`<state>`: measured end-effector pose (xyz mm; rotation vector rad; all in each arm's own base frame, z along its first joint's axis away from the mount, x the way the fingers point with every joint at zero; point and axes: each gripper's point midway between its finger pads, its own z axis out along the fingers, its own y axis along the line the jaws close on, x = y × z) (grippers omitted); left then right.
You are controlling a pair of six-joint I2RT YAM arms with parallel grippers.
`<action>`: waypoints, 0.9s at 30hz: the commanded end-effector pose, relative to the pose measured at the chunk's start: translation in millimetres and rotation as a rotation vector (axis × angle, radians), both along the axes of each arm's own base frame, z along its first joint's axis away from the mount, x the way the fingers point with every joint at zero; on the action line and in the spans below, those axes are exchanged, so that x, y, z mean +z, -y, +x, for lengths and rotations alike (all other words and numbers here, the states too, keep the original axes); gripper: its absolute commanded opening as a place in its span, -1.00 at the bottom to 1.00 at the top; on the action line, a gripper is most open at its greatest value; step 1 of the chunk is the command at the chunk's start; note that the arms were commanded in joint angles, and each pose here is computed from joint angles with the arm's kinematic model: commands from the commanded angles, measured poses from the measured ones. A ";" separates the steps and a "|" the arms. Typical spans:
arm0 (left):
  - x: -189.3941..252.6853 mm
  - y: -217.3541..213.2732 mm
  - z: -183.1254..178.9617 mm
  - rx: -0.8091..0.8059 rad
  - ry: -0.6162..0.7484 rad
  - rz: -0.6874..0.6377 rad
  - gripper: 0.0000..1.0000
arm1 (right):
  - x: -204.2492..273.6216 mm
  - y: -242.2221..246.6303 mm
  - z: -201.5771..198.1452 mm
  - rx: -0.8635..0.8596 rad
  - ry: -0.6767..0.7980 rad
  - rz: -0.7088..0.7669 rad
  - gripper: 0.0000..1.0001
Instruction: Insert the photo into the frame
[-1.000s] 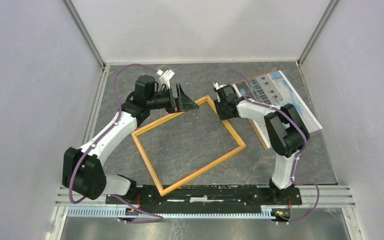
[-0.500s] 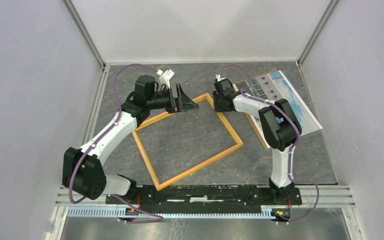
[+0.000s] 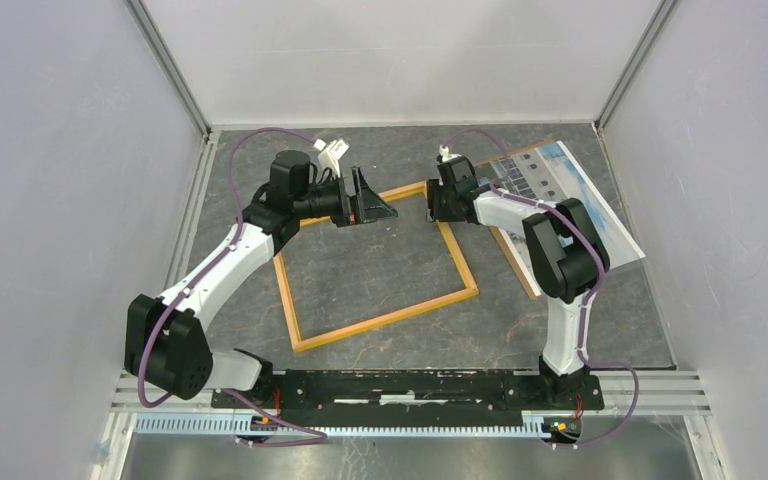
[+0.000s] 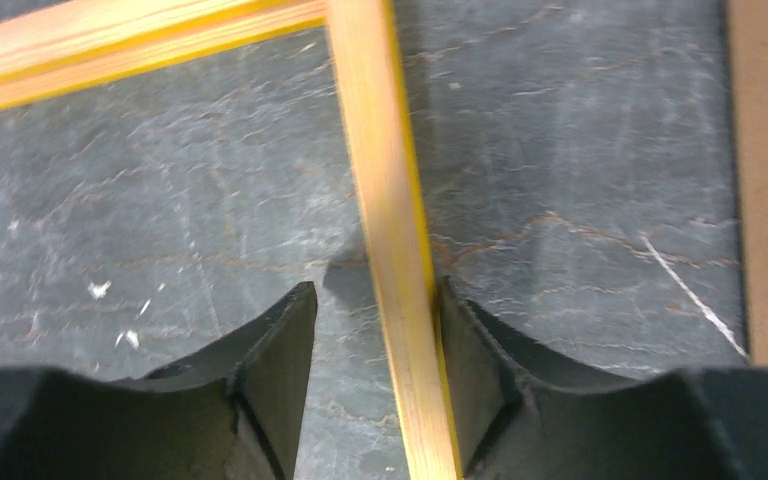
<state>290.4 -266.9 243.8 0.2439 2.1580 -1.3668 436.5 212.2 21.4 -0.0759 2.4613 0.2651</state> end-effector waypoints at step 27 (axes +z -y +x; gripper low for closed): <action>-39.1 204.1 -17.0 -0.153 0.002 -0.003 1.00 | 23.3 307.1 -145.0 -0.723 0.136 0.093 0.88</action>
